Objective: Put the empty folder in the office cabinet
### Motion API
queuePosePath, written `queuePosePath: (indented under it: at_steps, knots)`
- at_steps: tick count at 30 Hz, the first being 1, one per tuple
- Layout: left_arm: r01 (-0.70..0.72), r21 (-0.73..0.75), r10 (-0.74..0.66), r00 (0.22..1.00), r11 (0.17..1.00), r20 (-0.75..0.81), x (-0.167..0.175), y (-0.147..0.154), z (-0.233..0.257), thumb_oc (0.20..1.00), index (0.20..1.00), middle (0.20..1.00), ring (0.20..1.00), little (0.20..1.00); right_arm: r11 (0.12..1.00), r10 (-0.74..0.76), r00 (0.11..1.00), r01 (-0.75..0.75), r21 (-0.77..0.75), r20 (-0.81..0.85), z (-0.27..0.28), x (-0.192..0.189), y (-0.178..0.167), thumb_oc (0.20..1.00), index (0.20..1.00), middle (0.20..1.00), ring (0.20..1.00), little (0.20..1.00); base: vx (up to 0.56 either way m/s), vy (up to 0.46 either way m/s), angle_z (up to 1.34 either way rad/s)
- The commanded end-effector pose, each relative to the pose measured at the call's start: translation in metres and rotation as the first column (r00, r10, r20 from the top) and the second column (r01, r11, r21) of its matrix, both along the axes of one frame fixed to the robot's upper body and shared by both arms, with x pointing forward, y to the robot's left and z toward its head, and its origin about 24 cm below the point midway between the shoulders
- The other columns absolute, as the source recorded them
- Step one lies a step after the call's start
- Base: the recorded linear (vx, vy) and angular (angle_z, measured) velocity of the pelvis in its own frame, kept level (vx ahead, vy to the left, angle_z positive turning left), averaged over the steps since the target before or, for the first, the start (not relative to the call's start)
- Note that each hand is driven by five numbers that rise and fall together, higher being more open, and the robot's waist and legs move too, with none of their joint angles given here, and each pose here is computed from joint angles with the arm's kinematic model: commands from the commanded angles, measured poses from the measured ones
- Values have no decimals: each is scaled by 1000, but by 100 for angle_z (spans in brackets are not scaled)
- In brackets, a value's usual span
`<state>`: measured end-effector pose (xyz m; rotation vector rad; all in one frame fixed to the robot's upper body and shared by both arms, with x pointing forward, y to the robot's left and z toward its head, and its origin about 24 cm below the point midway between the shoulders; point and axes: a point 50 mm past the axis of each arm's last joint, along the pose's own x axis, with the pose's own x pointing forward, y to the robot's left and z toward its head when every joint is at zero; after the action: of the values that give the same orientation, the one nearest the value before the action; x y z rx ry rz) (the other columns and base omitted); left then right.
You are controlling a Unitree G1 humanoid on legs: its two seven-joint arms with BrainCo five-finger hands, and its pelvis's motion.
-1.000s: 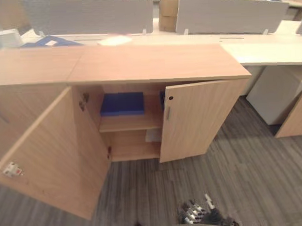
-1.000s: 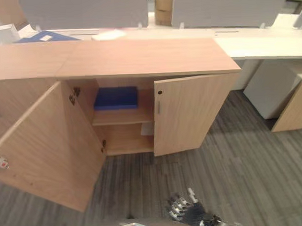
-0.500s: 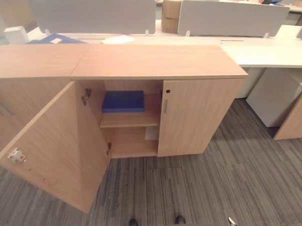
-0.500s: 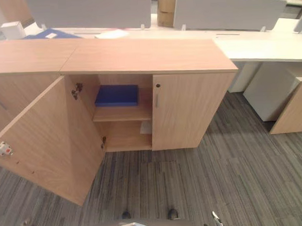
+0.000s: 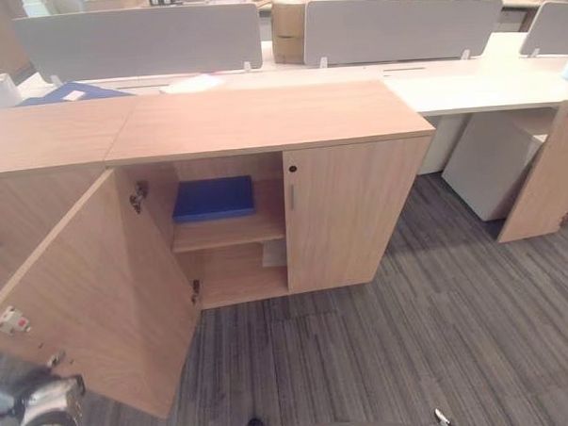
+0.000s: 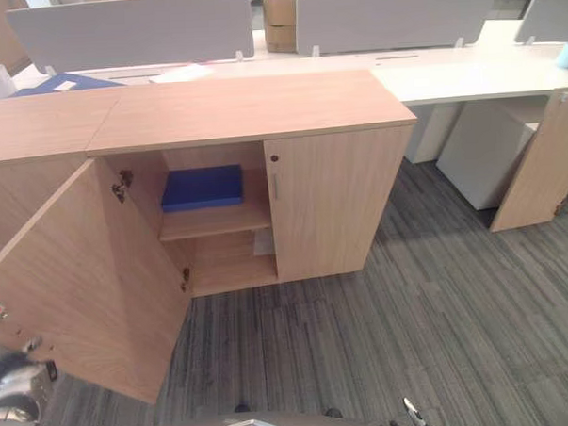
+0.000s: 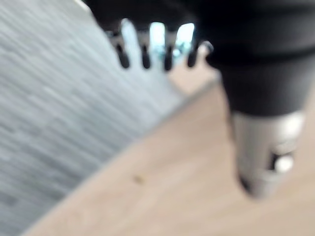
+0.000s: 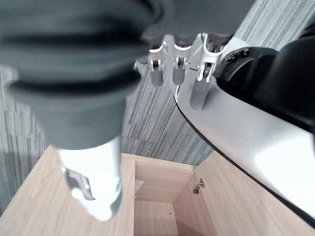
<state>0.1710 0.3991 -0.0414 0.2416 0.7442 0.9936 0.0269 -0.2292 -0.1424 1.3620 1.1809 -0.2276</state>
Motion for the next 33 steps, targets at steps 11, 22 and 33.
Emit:
queuePosePath:
  at_steps: [11, 22, 33]
  knots:
    - [379, -27, -359, 894, 925, 269, 92, -42, 46, 1000, 1000, 1000, 1000, 1000, 997, 12, 1000, -13, 73, 4, -4, 5, 29, 1000, 1000, 1000, 1000, 1000, -14, -6, 4]
    - [876, -241, -558, 457, 418, 693, 125, -225, 57, 1000, 1000, 1000, 1000, 1000, 996, 3, 1000, -4, 92, 19, -8, 16, 47, 1000, 1000, 1000, 1000, 1000, -15, -8, 15]
    - [947, -199, -472, 300, 253, 829, 105, -290, 82, 1000, 1000, 1000, 1000, 1000, 993, 17, 999, -22, 118, 40, -9, 21, 69, 1000, 1000, 1000, 1000, 1000, 3, -21, -24]
